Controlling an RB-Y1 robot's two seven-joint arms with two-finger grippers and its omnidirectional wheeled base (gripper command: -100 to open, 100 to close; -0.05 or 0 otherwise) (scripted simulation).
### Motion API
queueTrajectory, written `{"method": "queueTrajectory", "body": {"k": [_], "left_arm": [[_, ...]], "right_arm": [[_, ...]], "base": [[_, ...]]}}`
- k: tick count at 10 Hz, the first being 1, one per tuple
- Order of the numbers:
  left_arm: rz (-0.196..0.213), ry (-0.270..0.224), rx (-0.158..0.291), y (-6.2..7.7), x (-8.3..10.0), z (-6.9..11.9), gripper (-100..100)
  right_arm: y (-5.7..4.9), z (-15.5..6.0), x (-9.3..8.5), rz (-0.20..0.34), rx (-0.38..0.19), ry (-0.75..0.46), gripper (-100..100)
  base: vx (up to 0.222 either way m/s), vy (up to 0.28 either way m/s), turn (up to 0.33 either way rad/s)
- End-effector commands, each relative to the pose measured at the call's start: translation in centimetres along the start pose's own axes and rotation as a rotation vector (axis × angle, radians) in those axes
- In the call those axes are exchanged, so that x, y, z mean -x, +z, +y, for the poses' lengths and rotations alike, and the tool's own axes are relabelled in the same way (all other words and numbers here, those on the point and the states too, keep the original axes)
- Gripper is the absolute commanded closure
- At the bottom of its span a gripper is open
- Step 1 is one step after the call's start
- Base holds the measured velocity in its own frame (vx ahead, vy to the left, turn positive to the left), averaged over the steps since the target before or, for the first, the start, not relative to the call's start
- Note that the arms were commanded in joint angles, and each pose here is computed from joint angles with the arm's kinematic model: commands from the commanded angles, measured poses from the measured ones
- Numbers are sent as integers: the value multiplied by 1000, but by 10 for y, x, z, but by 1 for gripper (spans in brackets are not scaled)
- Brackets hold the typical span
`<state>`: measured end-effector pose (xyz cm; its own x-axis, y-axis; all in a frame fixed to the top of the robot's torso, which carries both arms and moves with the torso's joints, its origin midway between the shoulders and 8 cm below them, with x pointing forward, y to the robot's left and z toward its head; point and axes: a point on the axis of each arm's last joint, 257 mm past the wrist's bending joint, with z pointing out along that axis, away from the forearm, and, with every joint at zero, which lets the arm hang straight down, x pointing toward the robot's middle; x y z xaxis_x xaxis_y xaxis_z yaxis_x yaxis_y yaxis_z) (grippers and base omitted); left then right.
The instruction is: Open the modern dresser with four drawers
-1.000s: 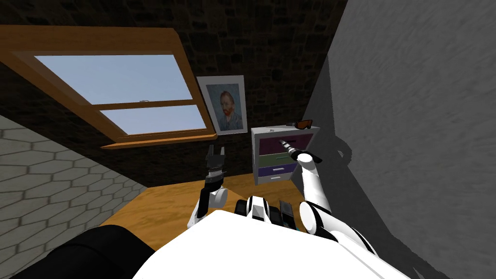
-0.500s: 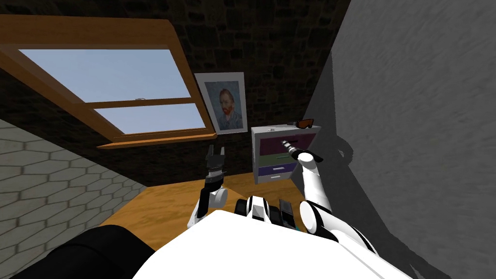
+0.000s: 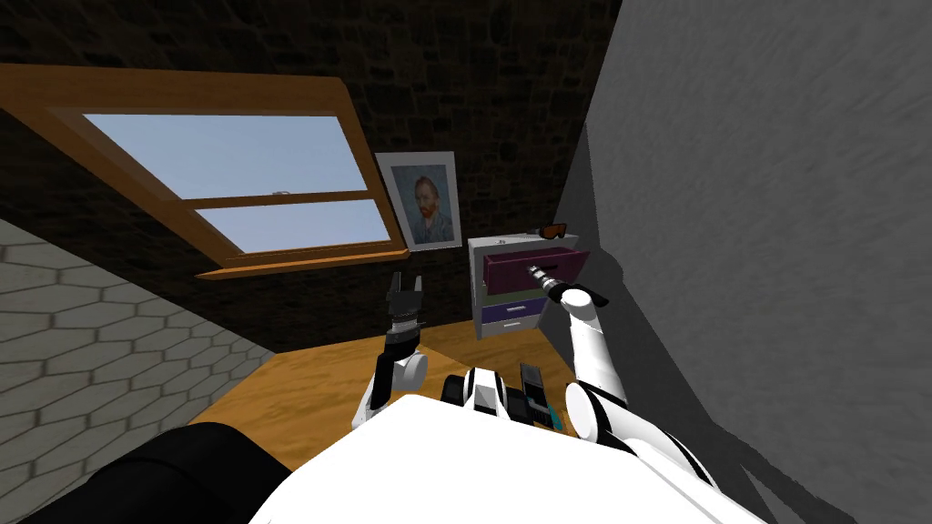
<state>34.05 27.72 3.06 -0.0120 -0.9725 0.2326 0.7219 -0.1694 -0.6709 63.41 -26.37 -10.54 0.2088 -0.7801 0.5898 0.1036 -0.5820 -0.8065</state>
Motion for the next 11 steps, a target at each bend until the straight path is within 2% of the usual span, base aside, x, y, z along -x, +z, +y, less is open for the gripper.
{"method": "queueTrajectory", "body": {"k": [1, 2, 3, 10, 11], "left_arm": [[0, 0, 0, 0, 0, 0, 0], [0, 0, 0, 0, 0, 0, 0], [0, 0, 0, 0, 0, 0, 0], [0, 0, 0, 0, 0, 0, 0], [0, 0, 0, 0, 0, 0, 0]], "right_arm": [[-11, -10, 5, -36, -36, -5, 100], [-15, -13, 8, -50, -49, -6, 100], [-14, -16, 0, -56, -44, -1, -100], [-24, -42, -40, -75, -55, -5, -100], [-21, -32, -31, -87, -43, 3, -100]], "base": [[18, 66, -202], [23, 49, -195], [19, 57, -76], [12, 54, -25], [13, 20, -9]]}}
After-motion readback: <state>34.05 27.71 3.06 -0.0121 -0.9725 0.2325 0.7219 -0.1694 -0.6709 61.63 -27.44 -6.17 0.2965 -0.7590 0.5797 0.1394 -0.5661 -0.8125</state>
